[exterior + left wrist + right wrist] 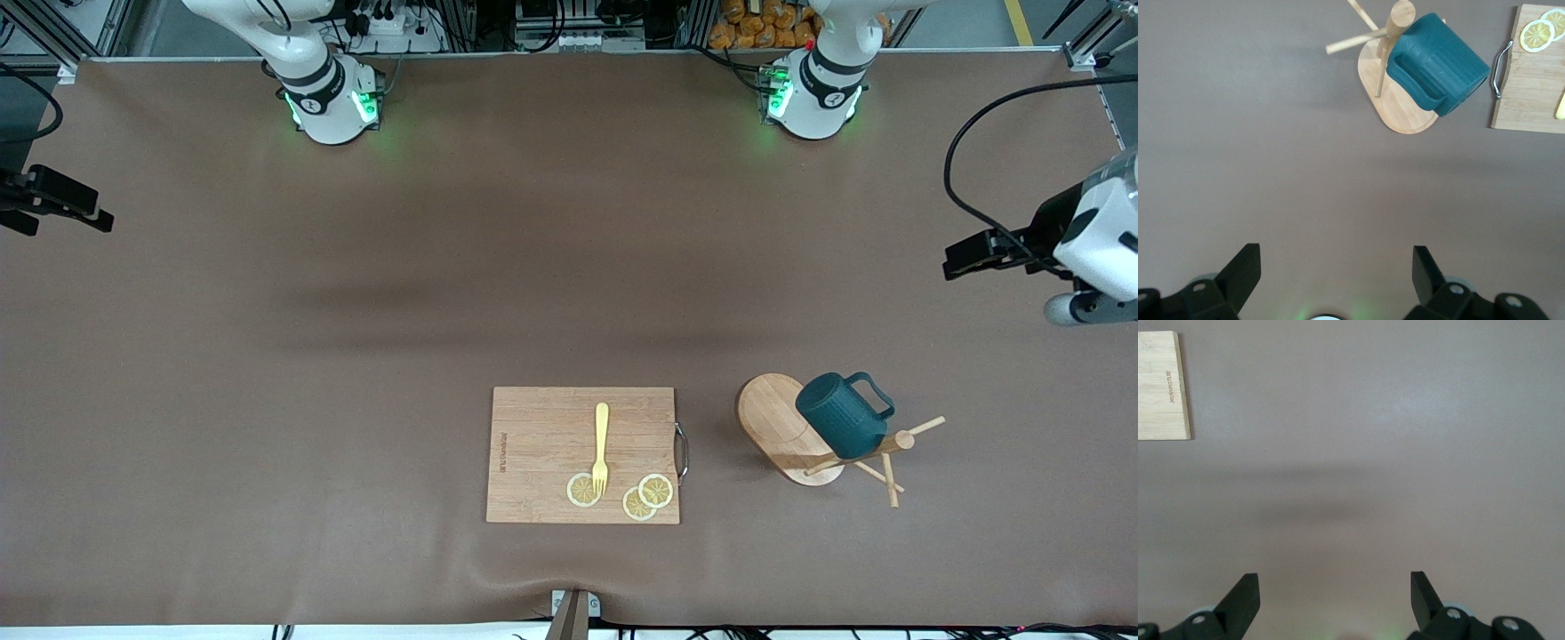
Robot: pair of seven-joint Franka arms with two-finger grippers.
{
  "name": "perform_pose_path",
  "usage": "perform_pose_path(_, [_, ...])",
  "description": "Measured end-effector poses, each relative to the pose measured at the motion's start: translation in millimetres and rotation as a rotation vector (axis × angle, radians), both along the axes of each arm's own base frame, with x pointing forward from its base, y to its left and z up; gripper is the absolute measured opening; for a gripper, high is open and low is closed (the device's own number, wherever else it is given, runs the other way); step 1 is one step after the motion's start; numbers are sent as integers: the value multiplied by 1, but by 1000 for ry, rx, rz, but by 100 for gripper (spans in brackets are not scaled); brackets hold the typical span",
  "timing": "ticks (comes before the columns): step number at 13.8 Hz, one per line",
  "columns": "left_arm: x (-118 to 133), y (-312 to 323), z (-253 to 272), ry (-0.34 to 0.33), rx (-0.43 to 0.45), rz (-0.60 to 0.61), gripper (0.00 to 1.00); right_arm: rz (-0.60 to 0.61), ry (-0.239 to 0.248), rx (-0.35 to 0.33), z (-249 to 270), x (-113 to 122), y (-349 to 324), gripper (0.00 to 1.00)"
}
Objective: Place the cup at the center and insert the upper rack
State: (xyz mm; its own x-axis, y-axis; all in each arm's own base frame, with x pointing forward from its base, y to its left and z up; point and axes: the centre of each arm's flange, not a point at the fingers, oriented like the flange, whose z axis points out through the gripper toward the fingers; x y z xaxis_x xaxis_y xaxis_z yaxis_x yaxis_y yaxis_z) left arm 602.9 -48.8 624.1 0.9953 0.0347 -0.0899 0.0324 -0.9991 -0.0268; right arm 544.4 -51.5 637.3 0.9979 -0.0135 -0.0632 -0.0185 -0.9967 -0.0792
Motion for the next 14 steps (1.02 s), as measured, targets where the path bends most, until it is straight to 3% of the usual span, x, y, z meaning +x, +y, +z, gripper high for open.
perform_pose_path(4, [-1, 8, 14, -51, 38, -97, 100, -3, -7, -1, 3, -1, 2, 100])
perform_pose_path(11, [-8, 6, 27, -76, 57, -108, 100, 17, -28, -43, 16, -5, 9, 100])
perform_pose_path(14, [-8, 6, 26, -73, 57, -109, 100, 19, 6, -41, 15, -10, 9, 100])
